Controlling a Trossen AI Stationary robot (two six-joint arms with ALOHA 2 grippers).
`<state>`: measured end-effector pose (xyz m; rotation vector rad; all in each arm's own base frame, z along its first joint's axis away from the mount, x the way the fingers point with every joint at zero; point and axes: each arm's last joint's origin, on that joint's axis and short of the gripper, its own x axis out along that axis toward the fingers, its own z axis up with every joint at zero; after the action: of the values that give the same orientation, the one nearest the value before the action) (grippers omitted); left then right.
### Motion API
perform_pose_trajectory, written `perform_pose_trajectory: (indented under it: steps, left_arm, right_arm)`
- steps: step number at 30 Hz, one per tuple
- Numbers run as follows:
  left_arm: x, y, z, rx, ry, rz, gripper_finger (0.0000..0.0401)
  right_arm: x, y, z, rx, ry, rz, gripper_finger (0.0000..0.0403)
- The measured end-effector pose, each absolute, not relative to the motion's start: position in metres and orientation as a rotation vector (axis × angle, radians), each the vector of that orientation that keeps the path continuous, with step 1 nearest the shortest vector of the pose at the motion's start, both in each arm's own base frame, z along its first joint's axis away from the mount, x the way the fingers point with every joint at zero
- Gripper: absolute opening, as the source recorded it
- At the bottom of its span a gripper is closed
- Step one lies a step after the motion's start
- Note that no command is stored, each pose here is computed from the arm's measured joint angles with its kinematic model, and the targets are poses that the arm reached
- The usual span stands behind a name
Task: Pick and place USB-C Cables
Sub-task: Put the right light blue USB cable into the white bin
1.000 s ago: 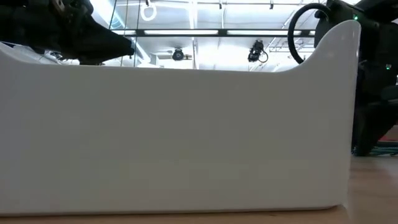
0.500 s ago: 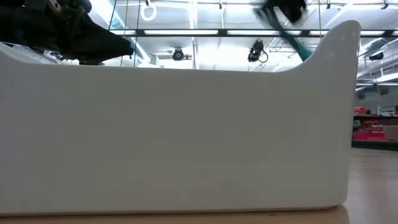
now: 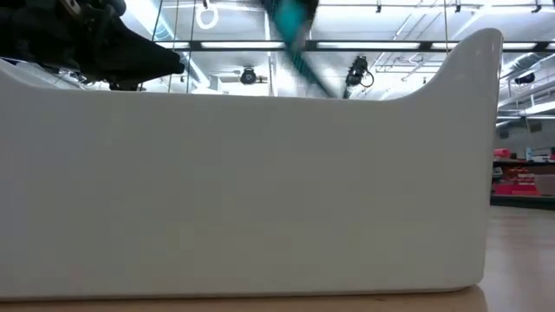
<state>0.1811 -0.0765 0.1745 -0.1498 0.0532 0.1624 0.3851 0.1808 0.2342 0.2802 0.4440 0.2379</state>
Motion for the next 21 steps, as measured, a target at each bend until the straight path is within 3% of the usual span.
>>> perform_pose_trajectory:
  steps: [6,11,21]
  left_arm:
    - [0.181,-0.076,0.175,-0.154,0.051,0.167,0.0068]
    - [0.181,-0.076,0.175,-0.159,0.05,0.166,0.0064]
    - [0.181,-0.076,0.175,-0.182,0.047,0.167,0.0062]
  right_arm:
    - [0.418,0.179,0.212,0.312,0.576,0.263,0.0014]
    - [0.422,0.18,0.187,0.315,0.796,0.193,0.0015]
    - [0.42,0.179,0.181,0.329,0.816,0.179,0.0062]
